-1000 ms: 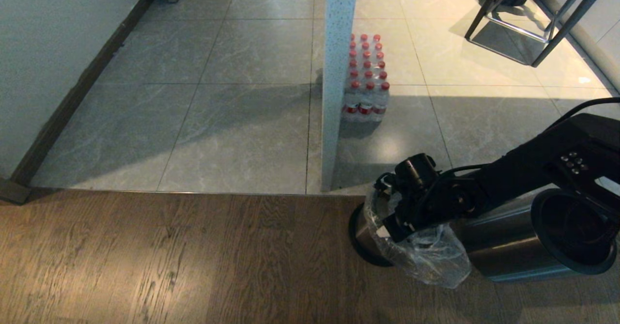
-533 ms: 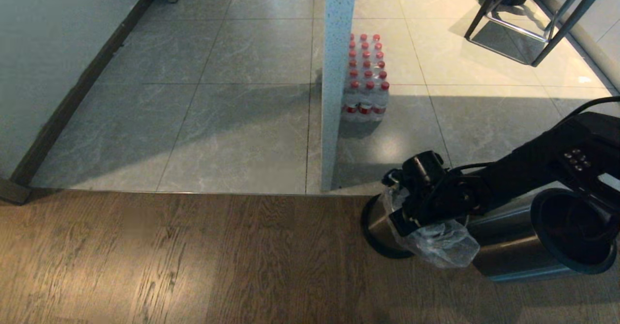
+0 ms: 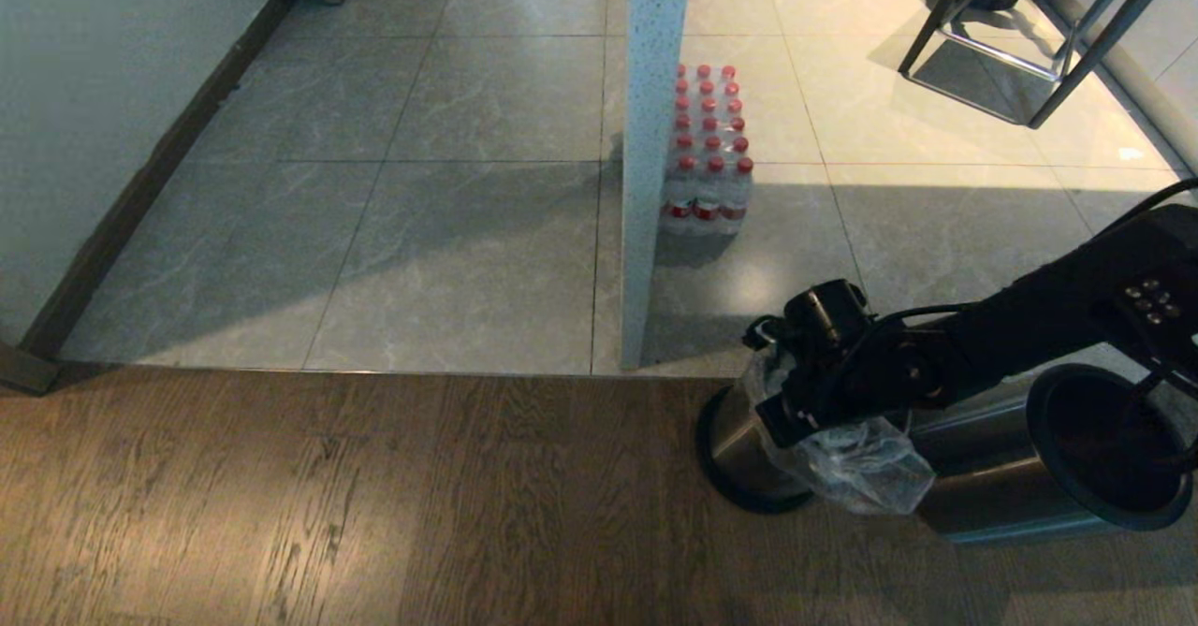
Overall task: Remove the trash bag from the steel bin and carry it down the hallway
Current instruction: Pick up the trash bag
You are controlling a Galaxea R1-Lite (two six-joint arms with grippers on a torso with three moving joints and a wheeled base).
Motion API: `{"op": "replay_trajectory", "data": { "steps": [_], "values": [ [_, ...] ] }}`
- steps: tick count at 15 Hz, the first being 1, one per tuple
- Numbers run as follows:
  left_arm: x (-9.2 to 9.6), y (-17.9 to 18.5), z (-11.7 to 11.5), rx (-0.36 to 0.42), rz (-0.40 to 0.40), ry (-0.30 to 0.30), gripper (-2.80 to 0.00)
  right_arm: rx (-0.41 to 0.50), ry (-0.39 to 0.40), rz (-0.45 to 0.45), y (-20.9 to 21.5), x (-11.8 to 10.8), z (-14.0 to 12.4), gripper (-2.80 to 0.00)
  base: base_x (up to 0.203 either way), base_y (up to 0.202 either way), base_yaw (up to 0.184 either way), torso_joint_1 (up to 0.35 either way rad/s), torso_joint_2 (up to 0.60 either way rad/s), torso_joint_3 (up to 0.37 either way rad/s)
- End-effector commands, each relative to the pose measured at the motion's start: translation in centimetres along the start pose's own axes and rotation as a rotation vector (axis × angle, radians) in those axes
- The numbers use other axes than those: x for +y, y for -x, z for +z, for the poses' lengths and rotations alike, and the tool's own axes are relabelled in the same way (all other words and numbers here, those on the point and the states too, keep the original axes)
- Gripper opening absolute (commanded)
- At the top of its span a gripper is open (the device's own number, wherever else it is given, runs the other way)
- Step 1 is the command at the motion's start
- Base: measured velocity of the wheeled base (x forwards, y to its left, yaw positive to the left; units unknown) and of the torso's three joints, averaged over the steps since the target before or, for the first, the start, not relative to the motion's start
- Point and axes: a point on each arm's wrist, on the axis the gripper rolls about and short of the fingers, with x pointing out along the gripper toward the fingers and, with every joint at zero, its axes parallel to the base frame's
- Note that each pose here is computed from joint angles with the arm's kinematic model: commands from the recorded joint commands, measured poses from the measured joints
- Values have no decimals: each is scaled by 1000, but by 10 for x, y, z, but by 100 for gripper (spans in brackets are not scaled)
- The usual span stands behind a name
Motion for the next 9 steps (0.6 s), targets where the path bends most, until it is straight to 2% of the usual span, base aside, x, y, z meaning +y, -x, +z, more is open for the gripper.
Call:
{"op": "replay_trajectory", "data": {
  "steps": [1, 5, 6, 9],
  "values": [
    [0, 0, 0, 0, 0, 0, -280, -32, 27, -5, 15, -1, 4, -280, 0, 0, 0, 0, 0, 0],
    [0, 0, 0, 0, 0, 0, -280, 21, 88, 6, 14, 3, -15, -280, 0, 0, 0, 0, 0, 0],
    [0, 0, 0, 0, 0, 0, -280, 42, 93, 13, 12, 3, -18, 0, 0, 0, 0, 0, 0, 0],
    [0, 0, 0, 0, 0, 0, -280, 73, 99, 17, 3, 7, -25, 0, 0, 0, 0, 0, 0, 0]
  ]
}}
